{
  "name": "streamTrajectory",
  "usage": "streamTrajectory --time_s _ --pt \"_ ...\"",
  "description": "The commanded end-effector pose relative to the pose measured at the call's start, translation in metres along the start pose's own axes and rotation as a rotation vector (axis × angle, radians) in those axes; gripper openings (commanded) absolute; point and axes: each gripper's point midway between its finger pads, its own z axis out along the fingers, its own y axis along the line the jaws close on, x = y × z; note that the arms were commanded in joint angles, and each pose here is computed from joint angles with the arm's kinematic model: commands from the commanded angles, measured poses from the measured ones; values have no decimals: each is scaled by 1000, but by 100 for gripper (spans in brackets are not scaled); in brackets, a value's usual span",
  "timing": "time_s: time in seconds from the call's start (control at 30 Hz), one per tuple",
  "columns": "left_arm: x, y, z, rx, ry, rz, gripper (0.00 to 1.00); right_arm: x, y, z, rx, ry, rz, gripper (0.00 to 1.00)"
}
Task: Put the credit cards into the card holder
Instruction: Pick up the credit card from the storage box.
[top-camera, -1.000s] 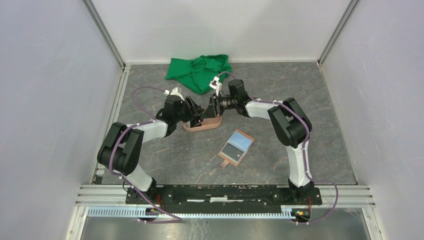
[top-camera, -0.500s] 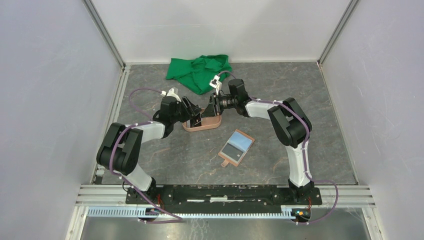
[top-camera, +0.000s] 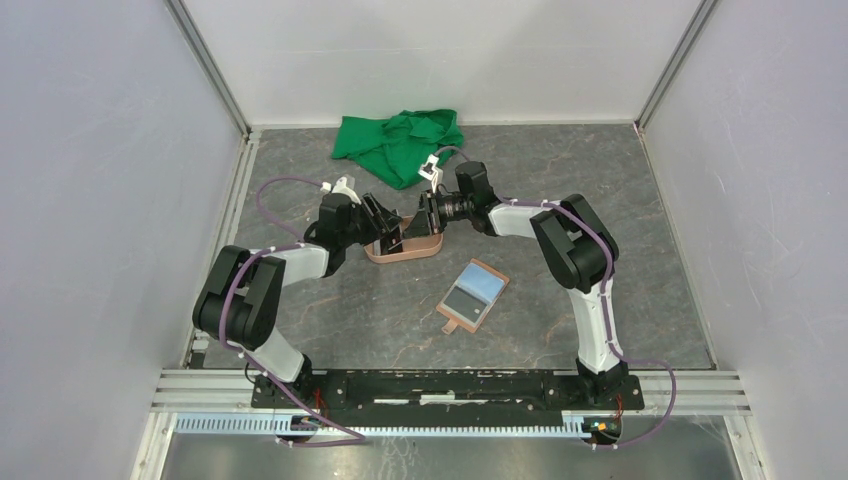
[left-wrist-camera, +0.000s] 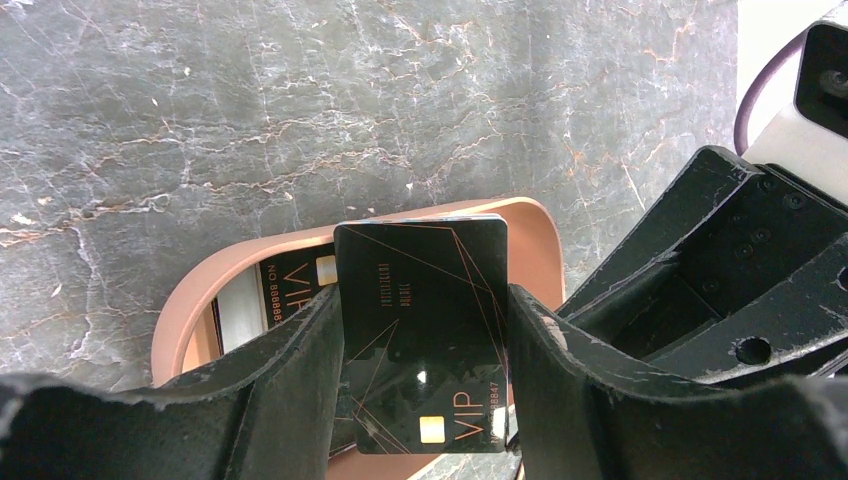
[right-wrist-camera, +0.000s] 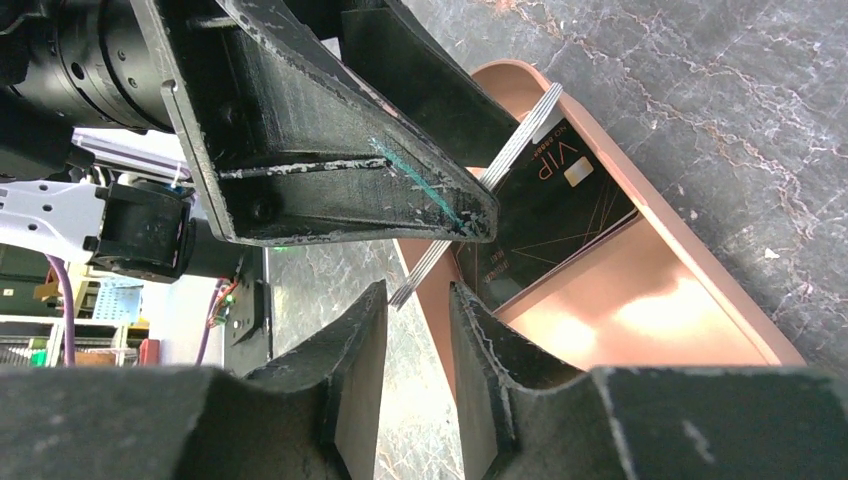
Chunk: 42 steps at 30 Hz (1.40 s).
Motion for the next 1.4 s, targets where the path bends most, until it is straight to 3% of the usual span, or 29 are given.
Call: streamTrajectory --time_s 0.0,0.6,1.37 --pt "-10 -13 -4 55 -31 2 54 -16 13 5 -57 -29 -50 33" --pt "-14 -13 -8 74 -37 13 53 -14 12 7 -74 -29 -25 1" --pt "-18 -4 -13 64 -49 19 54 -21 1 -2 -28 -47 -30 0"
